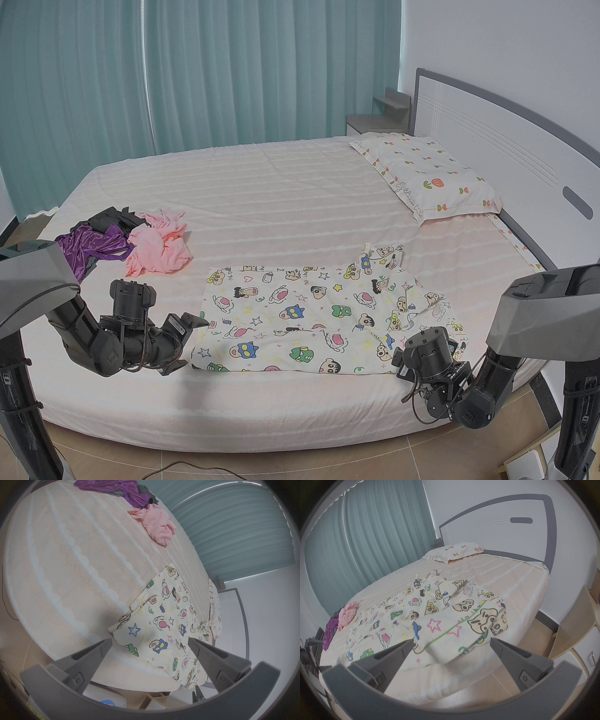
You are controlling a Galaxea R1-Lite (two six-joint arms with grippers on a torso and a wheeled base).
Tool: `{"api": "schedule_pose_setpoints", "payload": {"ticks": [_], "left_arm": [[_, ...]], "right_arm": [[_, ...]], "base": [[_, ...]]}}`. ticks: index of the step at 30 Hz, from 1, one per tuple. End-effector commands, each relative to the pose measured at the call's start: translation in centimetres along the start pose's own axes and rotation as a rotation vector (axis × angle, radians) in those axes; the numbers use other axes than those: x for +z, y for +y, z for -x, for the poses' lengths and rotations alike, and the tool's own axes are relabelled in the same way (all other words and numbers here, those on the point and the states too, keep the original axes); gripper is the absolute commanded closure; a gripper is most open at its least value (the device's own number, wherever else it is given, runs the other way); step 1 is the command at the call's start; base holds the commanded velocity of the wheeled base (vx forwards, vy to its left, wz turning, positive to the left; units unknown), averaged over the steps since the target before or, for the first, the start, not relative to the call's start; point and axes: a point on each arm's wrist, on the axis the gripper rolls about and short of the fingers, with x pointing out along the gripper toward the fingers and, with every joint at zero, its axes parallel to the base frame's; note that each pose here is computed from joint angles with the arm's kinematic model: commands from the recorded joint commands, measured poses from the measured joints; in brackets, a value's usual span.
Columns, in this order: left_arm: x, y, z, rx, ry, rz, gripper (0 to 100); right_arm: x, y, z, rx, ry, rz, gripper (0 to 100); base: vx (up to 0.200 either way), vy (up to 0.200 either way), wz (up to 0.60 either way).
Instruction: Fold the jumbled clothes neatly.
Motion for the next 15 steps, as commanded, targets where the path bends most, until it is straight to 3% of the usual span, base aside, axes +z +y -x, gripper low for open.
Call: {"api": "schedule_pose_setpoints", "payload": {"ticks": [1,9,15], "left_arm": [[0.0,0.1,0.0,0.002,0.002,0.001,0],[0.0,0.0,0.0,-0.002,0.002,0.000,0],[-0.1,0.1,0.0,0.002,0.006,-0.001,0]], "right_arm": [[-0.1,-1.0,2.0,0.026,0.038,0.002,0],[3.4,-4.3,6.0,0.138,0.102,-0.078,0],[5.9,-6.7,5.4,0.133,0.097,-0.150,0]], "base": [[0.000,0.000,0.00],[0.000,0.000,0.00],[0.000,0.000,0.00]]}}
